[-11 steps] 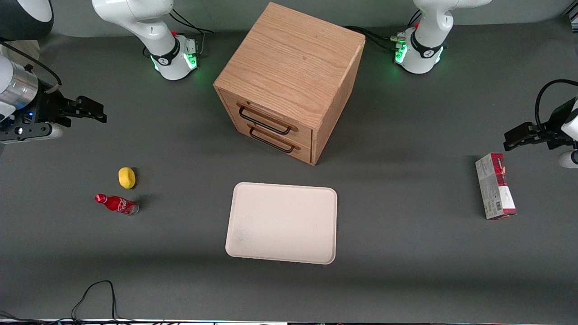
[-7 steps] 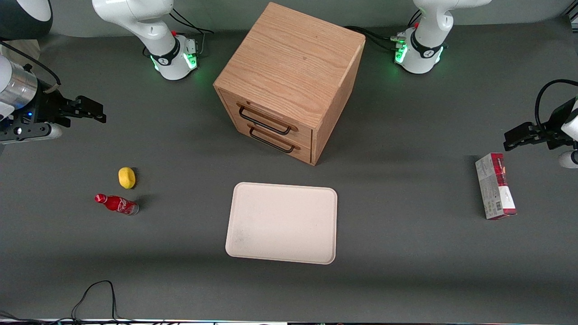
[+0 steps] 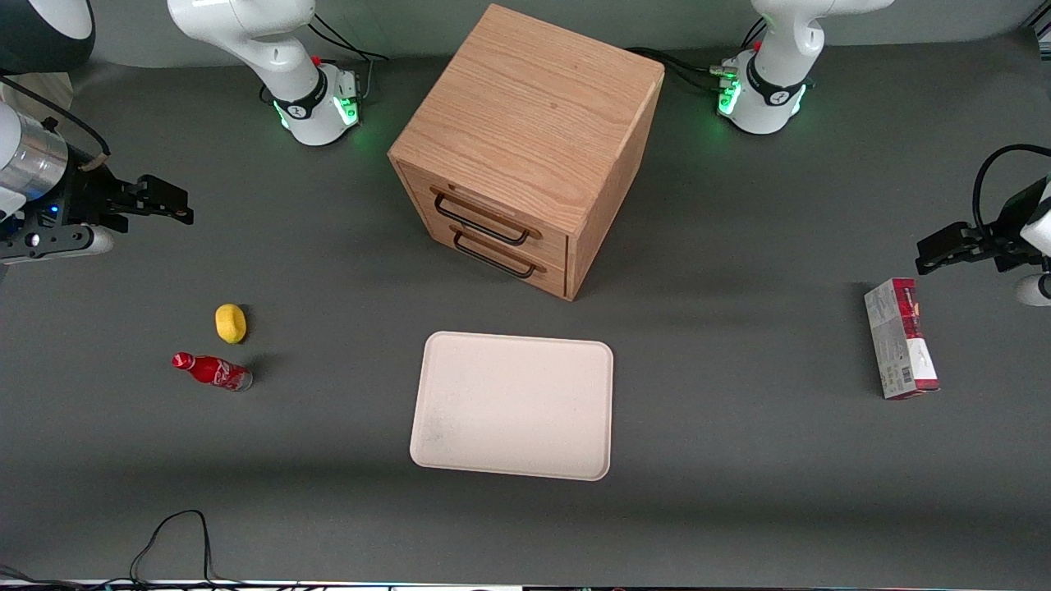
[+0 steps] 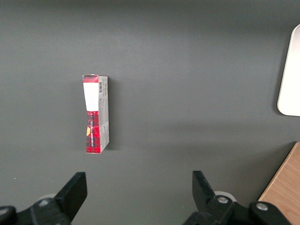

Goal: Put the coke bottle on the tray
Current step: 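Move the right gripper over the red Coca-Cola bottle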

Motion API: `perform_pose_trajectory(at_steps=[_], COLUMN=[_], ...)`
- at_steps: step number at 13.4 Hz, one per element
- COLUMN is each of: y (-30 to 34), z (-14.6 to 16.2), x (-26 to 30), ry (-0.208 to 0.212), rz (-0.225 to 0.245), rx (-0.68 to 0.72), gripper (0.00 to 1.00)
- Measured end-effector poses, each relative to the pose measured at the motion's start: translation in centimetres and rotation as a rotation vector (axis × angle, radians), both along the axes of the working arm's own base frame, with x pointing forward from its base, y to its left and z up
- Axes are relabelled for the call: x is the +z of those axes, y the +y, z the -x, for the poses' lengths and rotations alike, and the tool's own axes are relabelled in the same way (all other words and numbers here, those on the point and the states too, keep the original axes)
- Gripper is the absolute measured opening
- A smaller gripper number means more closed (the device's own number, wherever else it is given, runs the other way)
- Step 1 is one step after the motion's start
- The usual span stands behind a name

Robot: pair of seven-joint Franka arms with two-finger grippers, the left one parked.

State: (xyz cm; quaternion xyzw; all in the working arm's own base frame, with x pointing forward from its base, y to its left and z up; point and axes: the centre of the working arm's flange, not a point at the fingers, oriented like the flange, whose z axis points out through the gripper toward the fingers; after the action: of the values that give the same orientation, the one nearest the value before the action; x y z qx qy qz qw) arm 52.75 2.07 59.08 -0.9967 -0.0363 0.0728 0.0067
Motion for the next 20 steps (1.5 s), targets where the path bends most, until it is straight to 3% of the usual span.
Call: perform_pose_trajectory(at_steps=[3,6,9,12,17,20], y=[-0.1,-1.1,-6.0,-12.7,-13.4,-12.8], z=[-0.9,-4.1,-8.8,-11.6,-11.8,-11.7], x=[0.3,0.7,-0.5,-2.0,-0.8,-1.6], ry=[-0.005,0.014,0.033,0.025,0.017,0.047], rz=[0.002,0.013,0.027,0.017,0.015,0.008], rx=[-0.004,-0.028,-0.1,-0.067,-0.051,-0.041], gripper=[1.0,1.0,1.0,1.0,1.0,1.0])
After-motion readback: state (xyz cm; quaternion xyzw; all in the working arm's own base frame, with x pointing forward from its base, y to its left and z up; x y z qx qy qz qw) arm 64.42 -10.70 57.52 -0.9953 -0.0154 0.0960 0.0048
